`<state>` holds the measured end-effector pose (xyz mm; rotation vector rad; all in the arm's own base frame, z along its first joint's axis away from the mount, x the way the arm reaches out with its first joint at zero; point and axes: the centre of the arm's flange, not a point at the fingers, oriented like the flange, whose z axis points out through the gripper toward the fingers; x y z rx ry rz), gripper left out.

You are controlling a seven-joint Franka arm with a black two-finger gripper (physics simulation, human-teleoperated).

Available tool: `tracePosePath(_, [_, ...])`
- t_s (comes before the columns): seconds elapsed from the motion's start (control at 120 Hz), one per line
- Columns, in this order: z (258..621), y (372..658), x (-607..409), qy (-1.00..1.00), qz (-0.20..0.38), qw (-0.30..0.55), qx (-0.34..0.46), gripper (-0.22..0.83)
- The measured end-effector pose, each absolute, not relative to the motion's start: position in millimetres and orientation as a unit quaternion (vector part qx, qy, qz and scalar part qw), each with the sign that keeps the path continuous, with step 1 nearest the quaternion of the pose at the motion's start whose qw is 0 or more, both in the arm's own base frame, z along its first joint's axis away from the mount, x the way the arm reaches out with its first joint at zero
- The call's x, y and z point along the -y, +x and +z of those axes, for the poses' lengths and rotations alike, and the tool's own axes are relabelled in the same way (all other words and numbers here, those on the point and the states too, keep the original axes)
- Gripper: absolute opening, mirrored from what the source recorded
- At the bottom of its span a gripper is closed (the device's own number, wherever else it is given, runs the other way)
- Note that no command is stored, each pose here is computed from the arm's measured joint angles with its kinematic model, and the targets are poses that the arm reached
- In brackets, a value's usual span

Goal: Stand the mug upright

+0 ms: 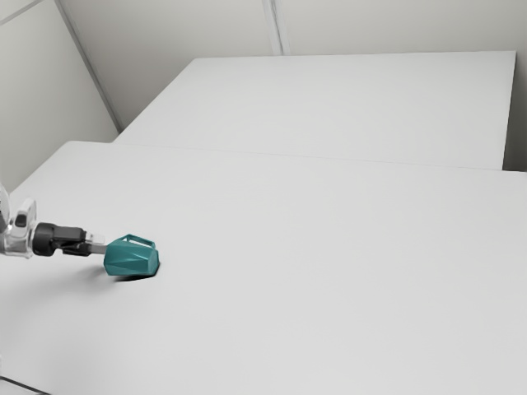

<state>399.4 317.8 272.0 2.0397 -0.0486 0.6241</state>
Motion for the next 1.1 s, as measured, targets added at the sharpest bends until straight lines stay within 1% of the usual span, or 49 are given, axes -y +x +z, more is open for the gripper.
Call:
tracePosePath(0.275, [255,407,-310,0.83,0.26,0.492,0.034,0.6])
tracePosePath(0.425, [248,418,-302,0.826,0.262,0.497,0.047,0.6])
tracePosePath(0.508, [247,423,-299,0.824,0.264,0.499,0.053,0.57])
tracePosePath(0.567, [246,425,-297,0.822,0.267,0.5,0.055,0.52])
tracePosePath(0.667, [244,426,-296,0.821,0.27,0.501,0.056,0.41])
tracePosePath(0.817, [243,426,-296,0.819,0.274,0.501,0.058,0.18])
tracePosePath(0.917, [243,426,-296,0.819,0.276,0.5,0.059,0.05])
tracePosePath(0.992, [243,426,-296,0.819,0.278,0.499,0.06,-0.01])
tracePosePath(1.1, [243,426,-296,0.819,0.279,0.498,0.061,-0.04])
